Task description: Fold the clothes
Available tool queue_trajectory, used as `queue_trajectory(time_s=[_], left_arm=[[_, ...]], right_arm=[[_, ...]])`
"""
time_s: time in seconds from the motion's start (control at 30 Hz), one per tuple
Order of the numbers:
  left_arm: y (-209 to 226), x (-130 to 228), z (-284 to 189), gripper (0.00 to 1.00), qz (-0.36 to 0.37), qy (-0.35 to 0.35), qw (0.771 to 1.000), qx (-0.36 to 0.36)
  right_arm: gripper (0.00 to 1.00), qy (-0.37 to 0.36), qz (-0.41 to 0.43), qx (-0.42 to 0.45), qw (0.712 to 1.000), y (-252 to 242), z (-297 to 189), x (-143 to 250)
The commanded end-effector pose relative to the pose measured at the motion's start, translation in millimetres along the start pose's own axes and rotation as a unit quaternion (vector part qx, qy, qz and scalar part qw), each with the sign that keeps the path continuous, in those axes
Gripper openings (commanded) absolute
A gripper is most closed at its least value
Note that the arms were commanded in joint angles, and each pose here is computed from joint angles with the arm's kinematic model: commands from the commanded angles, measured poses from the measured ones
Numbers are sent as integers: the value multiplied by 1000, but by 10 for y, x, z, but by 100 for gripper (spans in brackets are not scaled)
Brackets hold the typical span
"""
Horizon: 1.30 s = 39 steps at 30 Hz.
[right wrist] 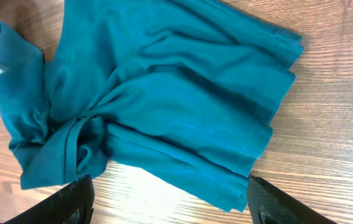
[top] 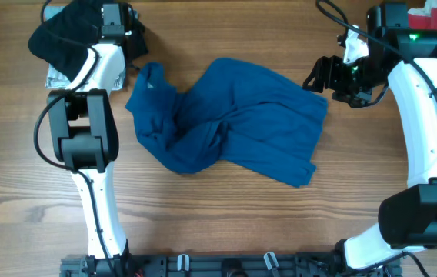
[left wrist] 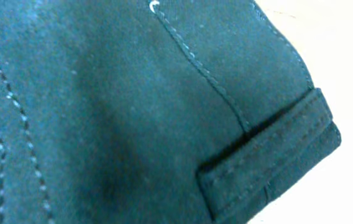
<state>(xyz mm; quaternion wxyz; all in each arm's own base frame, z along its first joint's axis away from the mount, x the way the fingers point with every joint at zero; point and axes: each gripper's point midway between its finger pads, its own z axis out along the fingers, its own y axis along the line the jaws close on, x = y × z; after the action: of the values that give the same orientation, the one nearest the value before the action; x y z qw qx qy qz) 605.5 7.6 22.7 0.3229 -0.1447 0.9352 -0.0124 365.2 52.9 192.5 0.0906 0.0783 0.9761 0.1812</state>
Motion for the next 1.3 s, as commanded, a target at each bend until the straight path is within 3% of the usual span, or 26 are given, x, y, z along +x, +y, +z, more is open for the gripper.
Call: queue_trajectory(time_s=[0.0,0.17,0.43,0.63,0.87,0.9,0.93,1.07,1.1,1.17,1.27], left_arm=[[428,-75,120,4,-22,-10,999,-33],[708,-160,203,4,-90,-36,993,-63],[920,-165,316,4,-99,-48,991,-82],[1281,88,297,4,-27,19,993,-109],[1258,-49,304,4,-41,-10,994,-104],[1261,-37,303,8,-40,-7,994,-105],[1259,-7,295,25,-39,-1,994,-106],[1066,-267,-42,44,-31,-22,995,-95],[960,-439,-234,49,-29,-43,995,-87],[658,-787,-719,72,-19,-89,994,-64],[236,-1020,-1376,84,0,-125,992,-33]], right_arm=[[79,4,8,11,1000,-43,-3,36],[78,8,10,12,1000,-46,-4,56],[78,14,12,13,1000,-52,-4,88],[79,11,7,13,1000,-50,-4,73],[79,13,8,13,1000,-52,-4,83],[78,14,8,13,1000,-52,-4,84],[79,13,7,13,1000,-51,-4,80],[82,3,5,11,1000,-43,-3,32],[84,4,5,11,1000,-43,-3,35],[86,4,5,11,1000,-44,-3,35],[86,3,20,11,1000,-40,-10,36]])
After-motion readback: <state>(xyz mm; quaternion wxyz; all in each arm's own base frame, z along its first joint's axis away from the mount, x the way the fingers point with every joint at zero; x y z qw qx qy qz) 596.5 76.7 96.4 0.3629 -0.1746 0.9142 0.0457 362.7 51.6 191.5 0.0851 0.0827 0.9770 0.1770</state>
